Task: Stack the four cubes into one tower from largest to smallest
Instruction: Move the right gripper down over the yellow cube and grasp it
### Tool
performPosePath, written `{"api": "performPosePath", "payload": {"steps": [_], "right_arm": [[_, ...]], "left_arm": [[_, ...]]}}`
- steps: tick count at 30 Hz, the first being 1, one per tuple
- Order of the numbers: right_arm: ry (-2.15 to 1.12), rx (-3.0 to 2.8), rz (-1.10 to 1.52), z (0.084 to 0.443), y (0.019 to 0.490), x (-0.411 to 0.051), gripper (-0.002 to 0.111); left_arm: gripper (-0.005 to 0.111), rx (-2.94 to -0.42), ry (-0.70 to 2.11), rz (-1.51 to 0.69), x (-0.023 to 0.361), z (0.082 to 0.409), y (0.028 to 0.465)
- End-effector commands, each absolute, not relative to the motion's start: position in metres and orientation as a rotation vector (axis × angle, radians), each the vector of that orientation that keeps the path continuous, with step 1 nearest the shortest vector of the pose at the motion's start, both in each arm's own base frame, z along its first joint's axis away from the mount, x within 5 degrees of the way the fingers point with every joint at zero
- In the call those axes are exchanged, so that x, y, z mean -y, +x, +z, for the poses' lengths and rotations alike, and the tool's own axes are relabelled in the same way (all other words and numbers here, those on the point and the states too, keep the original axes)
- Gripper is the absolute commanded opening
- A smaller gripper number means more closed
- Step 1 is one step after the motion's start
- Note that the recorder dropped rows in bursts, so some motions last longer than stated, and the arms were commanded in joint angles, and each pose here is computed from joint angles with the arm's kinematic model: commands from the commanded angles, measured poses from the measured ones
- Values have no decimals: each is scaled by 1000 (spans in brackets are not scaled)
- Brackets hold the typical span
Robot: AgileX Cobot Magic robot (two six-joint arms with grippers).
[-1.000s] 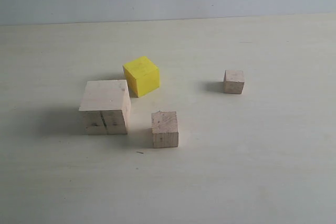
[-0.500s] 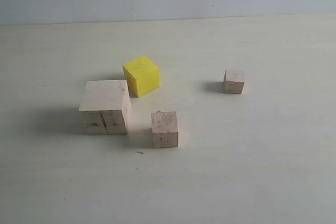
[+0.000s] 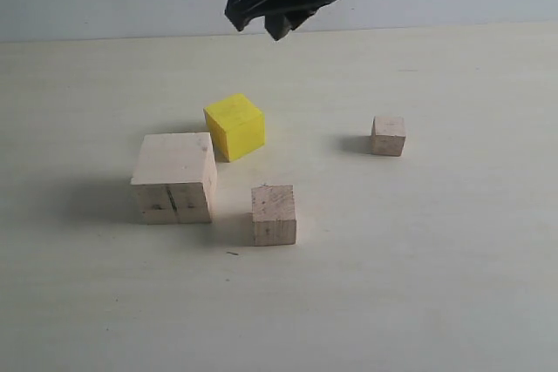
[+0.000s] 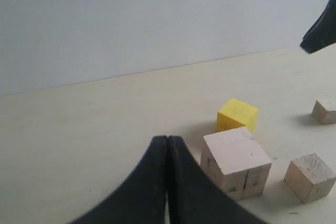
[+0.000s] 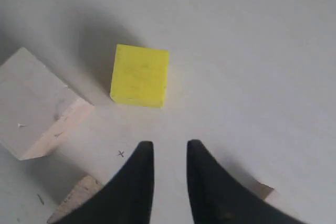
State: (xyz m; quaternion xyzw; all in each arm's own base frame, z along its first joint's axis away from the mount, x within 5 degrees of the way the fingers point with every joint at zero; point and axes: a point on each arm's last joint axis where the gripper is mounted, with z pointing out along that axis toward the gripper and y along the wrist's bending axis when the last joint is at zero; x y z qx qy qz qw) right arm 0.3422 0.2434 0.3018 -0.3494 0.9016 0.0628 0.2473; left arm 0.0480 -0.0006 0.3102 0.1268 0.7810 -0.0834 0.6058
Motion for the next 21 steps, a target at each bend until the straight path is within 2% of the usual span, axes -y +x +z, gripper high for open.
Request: {"api": "performPosePath", "payload": {"steps": [1,7,10,14,21], "right_arm": [[-947,-2497,167,286,356,-261,44],[-938,-2506,168,272,369,-271,78],[-939,-2513,176,264,375,-276,89],[-935,-2534,244,251,378,-287,93],[-994,-2544,224,221,383,-310,93]], "left_arm": [[0,-1709,299,-211,-4,302,40],[0,-1678,299,-228,-4,300,38],[0,-1676,299,-229,-4,300,38],[0,-1674,300,-230,-4,300,38],[0,-1670,301,-232,-4,300,38]]}}
